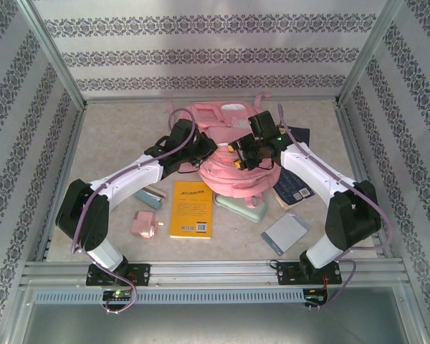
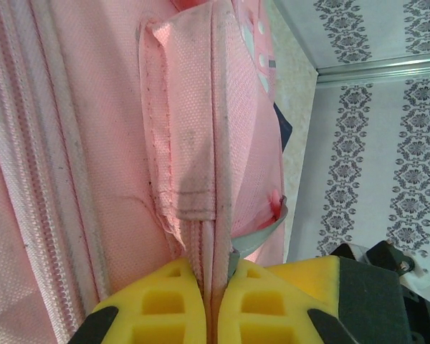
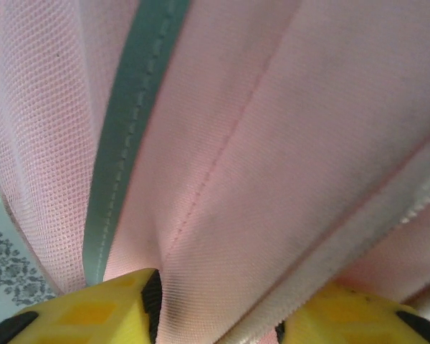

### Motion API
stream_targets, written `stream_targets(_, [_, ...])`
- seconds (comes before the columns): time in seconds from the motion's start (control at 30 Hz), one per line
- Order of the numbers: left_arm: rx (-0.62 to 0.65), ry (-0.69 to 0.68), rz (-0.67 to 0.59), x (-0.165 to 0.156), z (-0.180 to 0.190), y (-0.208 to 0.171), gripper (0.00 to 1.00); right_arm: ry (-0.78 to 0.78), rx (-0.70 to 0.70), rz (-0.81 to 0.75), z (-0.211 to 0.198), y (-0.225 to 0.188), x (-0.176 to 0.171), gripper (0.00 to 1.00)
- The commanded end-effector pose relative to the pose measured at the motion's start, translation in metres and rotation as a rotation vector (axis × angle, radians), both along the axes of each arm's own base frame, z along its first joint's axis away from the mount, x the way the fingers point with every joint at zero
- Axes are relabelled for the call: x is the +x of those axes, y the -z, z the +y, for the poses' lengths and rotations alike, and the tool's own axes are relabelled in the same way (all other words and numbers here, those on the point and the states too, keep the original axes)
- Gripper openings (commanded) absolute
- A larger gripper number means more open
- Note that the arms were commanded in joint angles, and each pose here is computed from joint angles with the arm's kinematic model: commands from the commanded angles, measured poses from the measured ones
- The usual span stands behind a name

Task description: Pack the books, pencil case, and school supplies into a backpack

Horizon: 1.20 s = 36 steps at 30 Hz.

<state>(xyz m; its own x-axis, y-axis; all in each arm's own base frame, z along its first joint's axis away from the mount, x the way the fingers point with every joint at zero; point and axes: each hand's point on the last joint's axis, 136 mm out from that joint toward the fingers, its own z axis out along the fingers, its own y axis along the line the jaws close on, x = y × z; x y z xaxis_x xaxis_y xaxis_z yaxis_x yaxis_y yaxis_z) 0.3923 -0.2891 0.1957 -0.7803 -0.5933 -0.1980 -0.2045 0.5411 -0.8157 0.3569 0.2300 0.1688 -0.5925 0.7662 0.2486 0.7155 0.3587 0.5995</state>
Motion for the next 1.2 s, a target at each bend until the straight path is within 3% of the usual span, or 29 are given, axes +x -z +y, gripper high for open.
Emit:
stream_targets(0.0, [-0.153, 0.095, -0.175, -0.007, -0.036, -0.067, 0.00, 0.024, -0.046, -0.044, -0.005, -0.004, 0.019, 0.35])
stream_targets(0.17, [-0.136, 0.124, -0.185, -0.009, -0.043, -0.063, 0.00, 0.042, -0.055, -0.085, -0.011, -0.009, 0.031, 0.00])
stream_targets(0.3, [-0.034, 0.187, -0.225, -0.011, -0.041, -0.062, 0.00, 0.057, -0.047, -0.111, -0.022, -0.018, 0.037, 0.00])
stream_targets(0.47, [0.202, 0.355, -0.332, -0.024, -0.022, -0.065, 0.45, 0.037, -0.033, -0.136, -0.041, -0.044, 0.046, 0.00])
stream_targets(0.53, [0.317, 0.410, -0.392, -0.034, -0.008, -0.061, 0.57, -0.004, -0.033, -0.142, -0.044, -0.051, 0.048, 0.00])
stream_targets(0.6, [0.385, 0.455, -0.468, -0.044, 0.002, -0.057, 0.62, -0.046, -0.031, -0.153, -0.044, -0.057, 0.049, 0.00])
stream_targets(0.7, [0.456, 0.457, -0.545, -0.055, 0.019, -0.042, 0.62, -0.088, -0.036, -0.156, -0.051, -0.056, 0.049, 0.00])
stream_targets(0.8, [0.534, 0.355, -0.610, -0.054, 0.043, -0.023, 0.59, -0.121, -0.006, -0.152, -0.051, -0.052, 0.048, 0.00])
stream_targets(0.9, [0.565, 0.393, -0.802, -0.062, 0.043, -0.007, 0.63, -0.143, -0.004, -0.164, -0.051, -0.053, 0.047, 0.00])
stream_targets(1.03, [0.647, 0.471, -0.787, -0.059, 0.041, 0.035, 0.58, -0.165, 0.012, -0.197, -0.049, -0.055, 0.050, 0.00])
stream_targets(1.17, [0.559, 0.479, -0.793, -0.053, 0.035, 0.061, 0.53, -0.188, 0.028, -0.217, -0.046, -0.057, 0.051, 0.00])
